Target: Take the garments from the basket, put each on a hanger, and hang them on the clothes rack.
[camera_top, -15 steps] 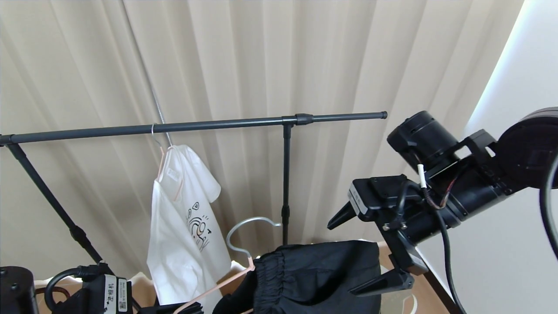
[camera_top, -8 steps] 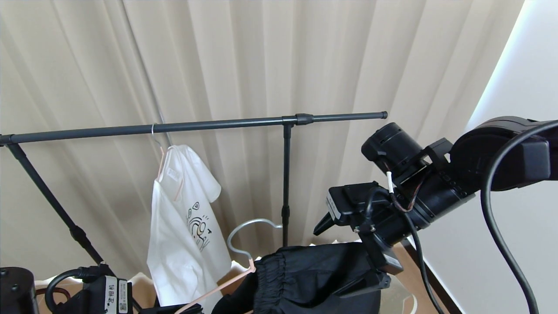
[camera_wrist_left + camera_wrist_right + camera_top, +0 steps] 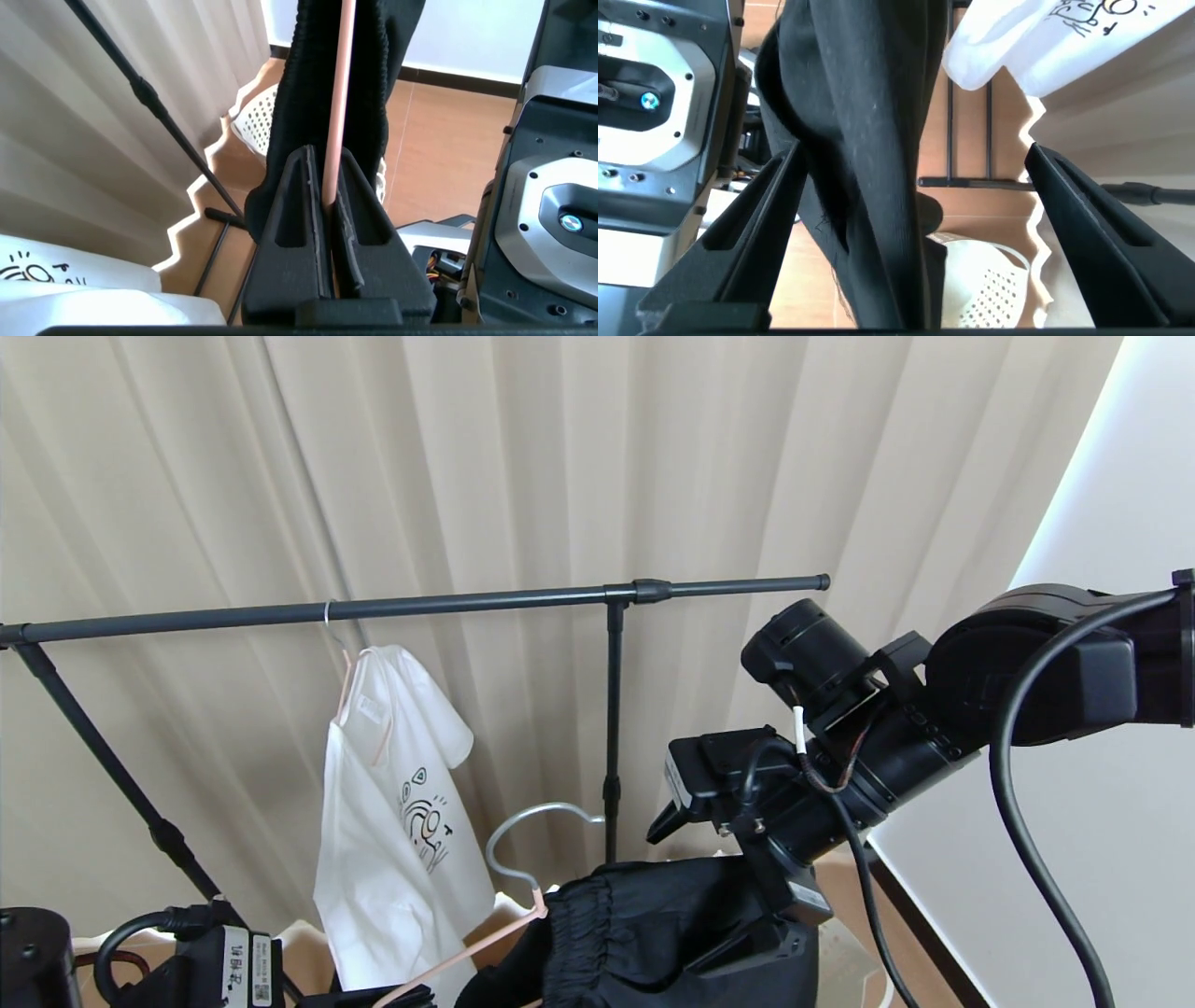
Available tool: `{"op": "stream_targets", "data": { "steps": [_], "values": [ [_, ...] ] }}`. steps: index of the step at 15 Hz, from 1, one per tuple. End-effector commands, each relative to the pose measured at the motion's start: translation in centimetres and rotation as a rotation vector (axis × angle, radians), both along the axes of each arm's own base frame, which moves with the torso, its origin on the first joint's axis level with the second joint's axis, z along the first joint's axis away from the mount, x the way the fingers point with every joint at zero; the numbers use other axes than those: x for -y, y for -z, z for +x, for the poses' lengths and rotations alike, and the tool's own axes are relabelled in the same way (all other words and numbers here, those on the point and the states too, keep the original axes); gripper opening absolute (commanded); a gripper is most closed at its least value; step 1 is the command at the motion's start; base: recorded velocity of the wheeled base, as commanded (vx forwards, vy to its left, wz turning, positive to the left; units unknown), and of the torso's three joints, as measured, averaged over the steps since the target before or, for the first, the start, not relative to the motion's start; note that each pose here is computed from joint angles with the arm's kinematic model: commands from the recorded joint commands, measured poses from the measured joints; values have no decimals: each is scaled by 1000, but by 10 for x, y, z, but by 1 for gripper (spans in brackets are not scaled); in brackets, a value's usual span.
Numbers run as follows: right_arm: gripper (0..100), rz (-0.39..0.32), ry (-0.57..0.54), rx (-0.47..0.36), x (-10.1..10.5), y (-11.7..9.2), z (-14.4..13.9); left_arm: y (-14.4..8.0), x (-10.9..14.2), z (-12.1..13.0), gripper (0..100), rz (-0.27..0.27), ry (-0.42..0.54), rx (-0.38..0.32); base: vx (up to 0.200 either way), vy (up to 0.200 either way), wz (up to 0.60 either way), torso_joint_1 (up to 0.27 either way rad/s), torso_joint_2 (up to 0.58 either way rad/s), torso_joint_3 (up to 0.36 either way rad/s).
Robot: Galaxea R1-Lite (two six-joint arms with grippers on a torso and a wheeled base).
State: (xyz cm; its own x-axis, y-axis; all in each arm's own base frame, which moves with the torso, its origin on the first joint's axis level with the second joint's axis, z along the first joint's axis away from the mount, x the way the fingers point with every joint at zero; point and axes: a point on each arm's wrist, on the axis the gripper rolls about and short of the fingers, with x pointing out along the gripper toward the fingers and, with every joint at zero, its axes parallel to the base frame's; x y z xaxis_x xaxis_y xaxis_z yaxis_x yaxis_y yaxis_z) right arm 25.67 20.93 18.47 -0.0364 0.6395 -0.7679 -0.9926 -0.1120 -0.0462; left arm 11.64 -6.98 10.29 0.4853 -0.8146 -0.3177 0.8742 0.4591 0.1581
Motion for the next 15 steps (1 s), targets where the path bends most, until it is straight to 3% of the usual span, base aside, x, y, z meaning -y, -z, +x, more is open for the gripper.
{"op": "stream_targets", "data": {
  "steps": [1, 12, 13, 15],
  "values": [
    [100, 3, -6, 2, -3, 0, 0, 0, 0, 0, 0, 0, 0, 1, 0, 0, 0, 0, 0, 0],
    [100, -19, 6, 16, -8, 4, 7, -2, -1, -1, 0, -6, 0, 13, 0, 0, 0, 0, 0, 0],
    [0, -19, 7, 16, -8, 4, 7, -2, -1, -1, 0, -6, 0, 13, 0, 0, 0, 0, 0, 0],
    [0, -20, 7, 14, -7, 4, 6, -2, -1, -1, 0, -6, 0, 12, 0, 0, 0, 0, 0, 0]
  ]
}}
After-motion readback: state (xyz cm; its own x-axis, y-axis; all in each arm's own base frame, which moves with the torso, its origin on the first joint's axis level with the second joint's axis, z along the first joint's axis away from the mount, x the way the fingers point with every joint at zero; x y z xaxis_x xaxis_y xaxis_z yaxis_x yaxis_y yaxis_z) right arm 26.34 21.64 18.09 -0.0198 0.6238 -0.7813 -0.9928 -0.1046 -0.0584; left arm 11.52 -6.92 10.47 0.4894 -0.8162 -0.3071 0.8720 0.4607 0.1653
